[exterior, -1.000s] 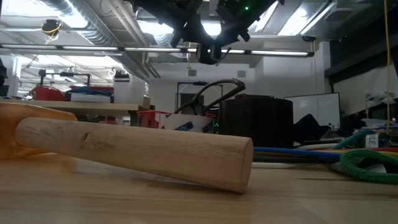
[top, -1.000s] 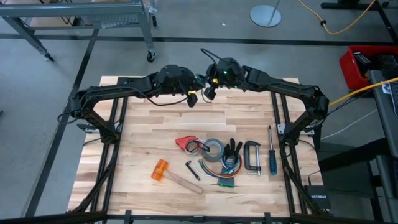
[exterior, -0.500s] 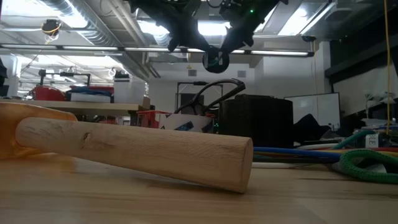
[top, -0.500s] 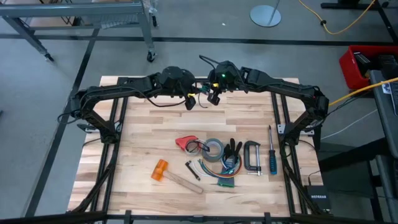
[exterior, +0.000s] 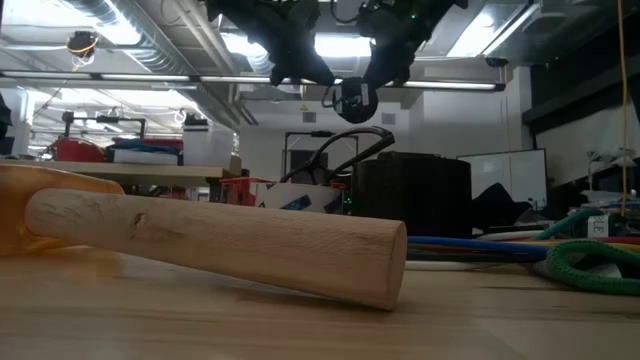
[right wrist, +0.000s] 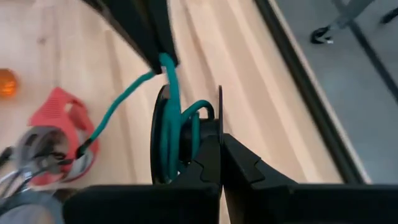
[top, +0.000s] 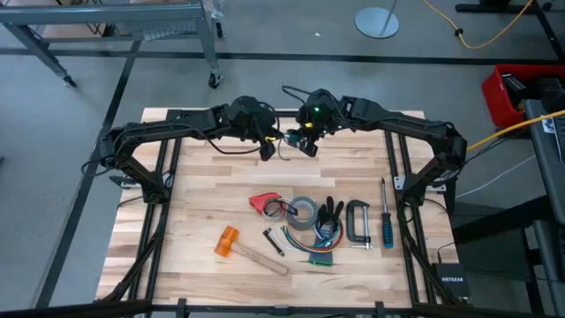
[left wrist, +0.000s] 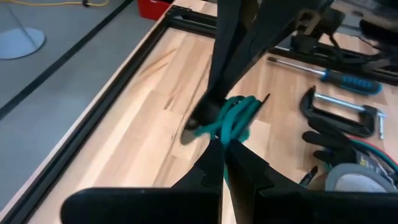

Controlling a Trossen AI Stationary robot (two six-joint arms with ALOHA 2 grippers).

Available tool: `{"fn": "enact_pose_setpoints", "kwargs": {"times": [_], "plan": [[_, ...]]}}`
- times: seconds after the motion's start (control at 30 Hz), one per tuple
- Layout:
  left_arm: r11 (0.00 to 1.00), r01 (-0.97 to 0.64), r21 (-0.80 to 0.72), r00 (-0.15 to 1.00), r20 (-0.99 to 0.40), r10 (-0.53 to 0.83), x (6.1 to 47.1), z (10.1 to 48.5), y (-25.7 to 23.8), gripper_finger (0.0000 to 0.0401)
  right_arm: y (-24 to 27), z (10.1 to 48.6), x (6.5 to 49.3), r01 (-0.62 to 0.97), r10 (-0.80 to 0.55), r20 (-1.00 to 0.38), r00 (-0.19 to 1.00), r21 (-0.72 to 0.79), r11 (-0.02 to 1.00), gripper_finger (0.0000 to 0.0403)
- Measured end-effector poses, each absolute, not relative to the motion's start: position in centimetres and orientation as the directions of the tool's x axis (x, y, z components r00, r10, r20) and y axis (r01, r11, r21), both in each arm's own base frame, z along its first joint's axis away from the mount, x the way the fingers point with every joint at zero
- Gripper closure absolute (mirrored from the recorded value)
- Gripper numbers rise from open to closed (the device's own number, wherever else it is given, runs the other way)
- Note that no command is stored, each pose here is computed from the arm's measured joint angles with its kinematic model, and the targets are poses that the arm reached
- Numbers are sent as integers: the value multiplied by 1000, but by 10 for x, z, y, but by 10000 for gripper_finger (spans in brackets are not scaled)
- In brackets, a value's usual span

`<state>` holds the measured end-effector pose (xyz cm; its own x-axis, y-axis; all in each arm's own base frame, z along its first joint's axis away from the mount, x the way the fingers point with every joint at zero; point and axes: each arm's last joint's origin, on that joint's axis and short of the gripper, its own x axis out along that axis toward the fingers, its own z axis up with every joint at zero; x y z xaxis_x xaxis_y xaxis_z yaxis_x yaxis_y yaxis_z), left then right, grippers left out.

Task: Coil cords
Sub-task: Coil the green cable wire on the black spool

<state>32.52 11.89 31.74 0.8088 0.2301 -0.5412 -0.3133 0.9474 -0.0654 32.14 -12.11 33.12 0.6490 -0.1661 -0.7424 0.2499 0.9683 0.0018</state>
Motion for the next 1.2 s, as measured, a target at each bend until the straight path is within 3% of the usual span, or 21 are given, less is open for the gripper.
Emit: {"fn": "enact_pose_setpoints", "kwargs": {"times": [0.23,0.57,0.93,1.2], "plan": [[960,-279,-35,785,-584,207,322,314,117,401,-115,344,313,193,-97,-710,697,56,980,402],[971,-239,-27,831,-524,190,325,320,118,397,-112,369,306,179,-127,-589,798,30,983,402],[980,-191,52,833,-520,190,326,319,119,341,-111,381,303,171,-135,-523,842,21,985,402],[975,-222,11,821,-537,193,324,318,122,301,-104,402,282,186,-166,-466,869,-2,982,402]]}}
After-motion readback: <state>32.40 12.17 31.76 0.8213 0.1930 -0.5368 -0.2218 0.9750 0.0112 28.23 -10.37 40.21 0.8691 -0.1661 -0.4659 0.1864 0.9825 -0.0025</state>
